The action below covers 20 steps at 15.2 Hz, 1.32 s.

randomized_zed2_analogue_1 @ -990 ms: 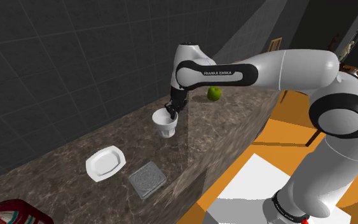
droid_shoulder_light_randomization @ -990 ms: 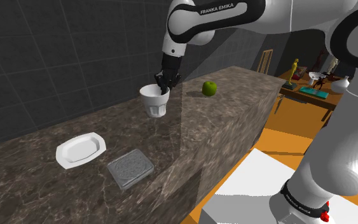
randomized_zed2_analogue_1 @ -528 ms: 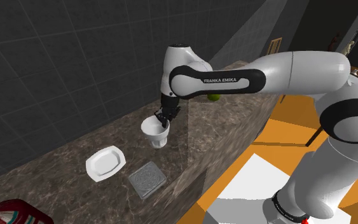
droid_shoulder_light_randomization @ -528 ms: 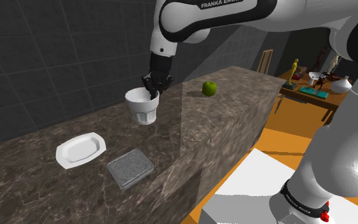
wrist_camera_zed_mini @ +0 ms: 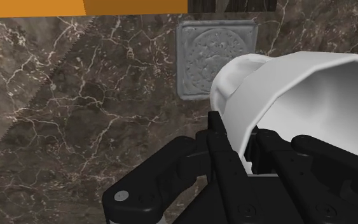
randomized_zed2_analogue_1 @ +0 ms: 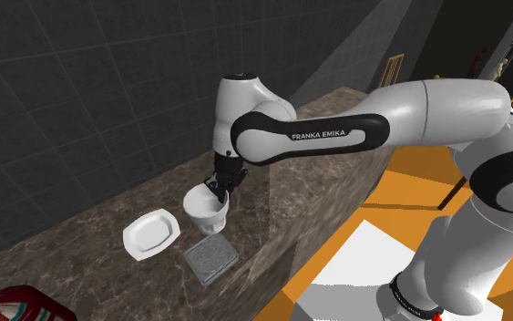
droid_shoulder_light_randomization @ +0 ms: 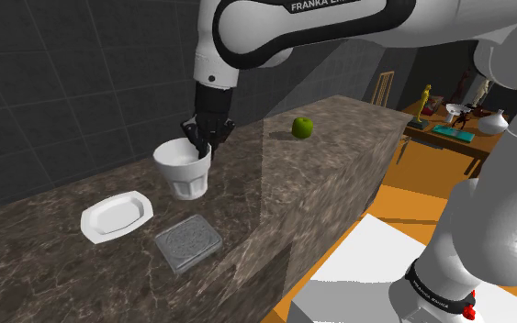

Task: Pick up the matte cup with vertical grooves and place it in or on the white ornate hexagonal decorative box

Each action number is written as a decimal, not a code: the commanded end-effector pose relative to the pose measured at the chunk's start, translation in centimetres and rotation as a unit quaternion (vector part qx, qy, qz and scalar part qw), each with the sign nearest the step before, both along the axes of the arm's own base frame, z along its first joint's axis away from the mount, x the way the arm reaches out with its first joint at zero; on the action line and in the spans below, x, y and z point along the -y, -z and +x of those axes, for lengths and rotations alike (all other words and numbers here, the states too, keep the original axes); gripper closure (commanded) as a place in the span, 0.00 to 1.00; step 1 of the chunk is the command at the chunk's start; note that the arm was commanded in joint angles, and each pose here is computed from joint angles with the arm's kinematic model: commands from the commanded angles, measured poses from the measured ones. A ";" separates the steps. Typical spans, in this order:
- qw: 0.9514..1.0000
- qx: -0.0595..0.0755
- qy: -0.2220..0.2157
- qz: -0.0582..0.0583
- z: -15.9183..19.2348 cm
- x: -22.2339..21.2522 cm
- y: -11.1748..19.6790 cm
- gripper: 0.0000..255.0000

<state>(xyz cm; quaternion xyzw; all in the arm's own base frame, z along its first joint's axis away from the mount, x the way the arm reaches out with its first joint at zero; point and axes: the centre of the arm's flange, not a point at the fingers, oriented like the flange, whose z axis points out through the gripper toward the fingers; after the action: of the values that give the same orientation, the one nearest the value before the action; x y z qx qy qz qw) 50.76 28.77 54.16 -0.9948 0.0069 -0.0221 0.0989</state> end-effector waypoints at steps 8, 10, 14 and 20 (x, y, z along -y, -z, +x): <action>1.000 0.000 0.001 0.000 -0.1 -0.3 4.5 1.00; 1.000 0.000 0.001 0.000 -0.1 -0.3 5.6 1.00; 1.000 0.000 0.001 0.000 -0.1 -0.3 7.7 1.00; 1.000 0.000 0.001 0.000 -0.1 -0.3 9.0 1.00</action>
<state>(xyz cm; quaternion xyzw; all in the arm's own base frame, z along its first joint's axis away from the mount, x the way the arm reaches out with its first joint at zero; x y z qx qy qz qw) 50.67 29.06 45.13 -0.9948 0.0076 -0.0220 0.0989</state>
